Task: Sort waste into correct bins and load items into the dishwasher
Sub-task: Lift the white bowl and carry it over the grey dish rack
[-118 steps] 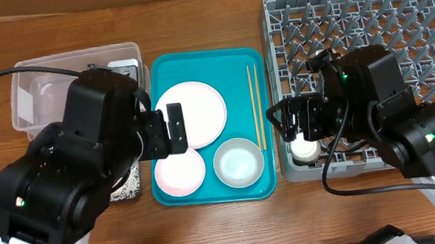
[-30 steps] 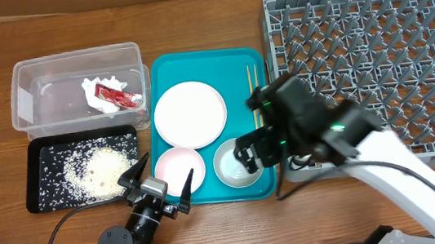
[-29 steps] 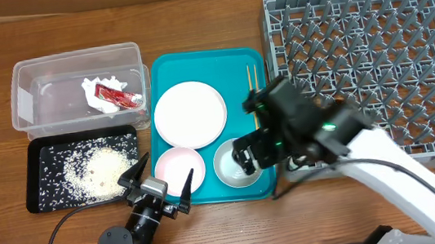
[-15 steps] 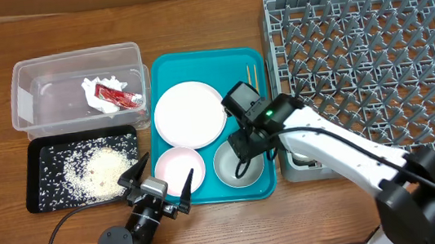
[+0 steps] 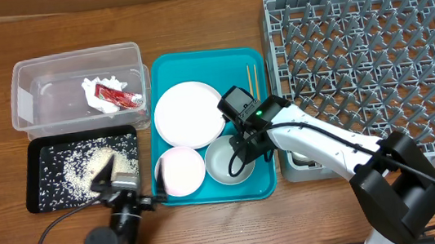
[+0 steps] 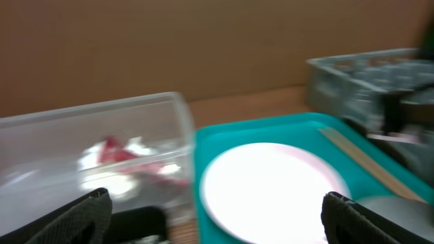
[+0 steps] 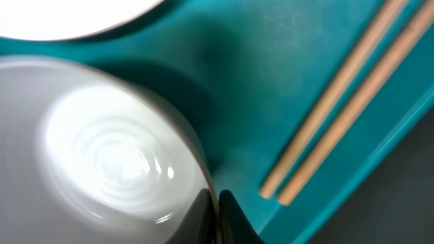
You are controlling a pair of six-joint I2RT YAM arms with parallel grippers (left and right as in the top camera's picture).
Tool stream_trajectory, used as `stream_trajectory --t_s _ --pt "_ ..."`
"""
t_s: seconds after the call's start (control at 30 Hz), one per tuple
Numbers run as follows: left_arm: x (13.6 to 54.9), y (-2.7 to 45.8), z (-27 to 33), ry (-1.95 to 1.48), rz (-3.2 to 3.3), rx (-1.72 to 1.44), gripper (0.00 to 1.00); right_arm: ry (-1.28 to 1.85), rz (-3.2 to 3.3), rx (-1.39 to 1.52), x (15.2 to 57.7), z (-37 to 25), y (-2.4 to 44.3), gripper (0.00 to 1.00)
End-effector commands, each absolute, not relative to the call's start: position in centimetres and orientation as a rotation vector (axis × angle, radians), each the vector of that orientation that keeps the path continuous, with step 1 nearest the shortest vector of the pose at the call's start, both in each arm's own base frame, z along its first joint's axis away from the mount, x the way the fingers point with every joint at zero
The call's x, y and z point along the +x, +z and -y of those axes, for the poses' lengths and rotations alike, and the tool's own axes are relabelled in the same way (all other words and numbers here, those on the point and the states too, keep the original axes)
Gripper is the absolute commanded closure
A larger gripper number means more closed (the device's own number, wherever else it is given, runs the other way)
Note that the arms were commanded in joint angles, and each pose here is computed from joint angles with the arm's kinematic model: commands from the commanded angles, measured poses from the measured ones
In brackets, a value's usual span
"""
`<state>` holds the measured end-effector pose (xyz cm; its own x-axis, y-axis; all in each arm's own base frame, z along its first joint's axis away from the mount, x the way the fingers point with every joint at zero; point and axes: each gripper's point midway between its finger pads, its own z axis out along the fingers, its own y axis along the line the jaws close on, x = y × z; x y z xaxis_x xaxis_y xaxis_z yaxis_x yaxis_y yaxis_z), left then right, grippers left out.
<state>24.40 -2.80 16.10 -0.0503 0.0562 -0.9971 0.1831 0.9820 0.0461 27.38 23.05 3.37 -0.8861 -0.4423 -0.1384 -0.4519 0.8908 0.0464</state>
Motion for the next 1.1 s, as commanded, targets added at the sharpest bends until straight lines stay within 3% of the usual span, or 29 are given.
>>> stream_trajectory --t_s 0.0,0.1,0.27,0.4,0.53,0.7,0.83,1.07 --pt "24.5 16.2 0.7 -0.034 -1.619 0.125 0.00 0.152 -2.944 -0.676 27.1 -23.3 3.7 0.96" --pt "24.5 16.1 0.4 -0.023 -1.621 0.113 0.00 0.176 -2.921 -0.629 27.6 -23.7 5.3 0.96" --pt "24.5 16.1 0.4 -0.024 -1.621 0.114 0.00 0.047 -2.774 -0.373 30.4 -21.8 11.8 0.96" --pt "24.5 16.2 0.4 -0.024 -1.620 0.114 0.00 -0.076 -2.562 -0.095 32.0 -18.1 19.0 0.96" --pt "24.5 16.1 0.4 -0.024 -1.621 0.114 0.00 -0.125 -2.367 -0.016 32.2 -15.2 24.9 0.96" --pt "24.5 16.1 0.4 -0.024 -1.621 0.114 0.00 -0.452 -2.040 0.281 32.1 -7.0 31.7 0.96" --pt "24.5 16.1 0.4 -0.024 -1.621 0.114 0.00 -0.629 -1.968 0.448 32.4 -2.0 32.2 0.96" --pt "24.5 16.1 0.4 -0.024 -1.621 0.113 0.00 -0.844 -2.096 0.722 33.1 6.0 25.8 0.96"
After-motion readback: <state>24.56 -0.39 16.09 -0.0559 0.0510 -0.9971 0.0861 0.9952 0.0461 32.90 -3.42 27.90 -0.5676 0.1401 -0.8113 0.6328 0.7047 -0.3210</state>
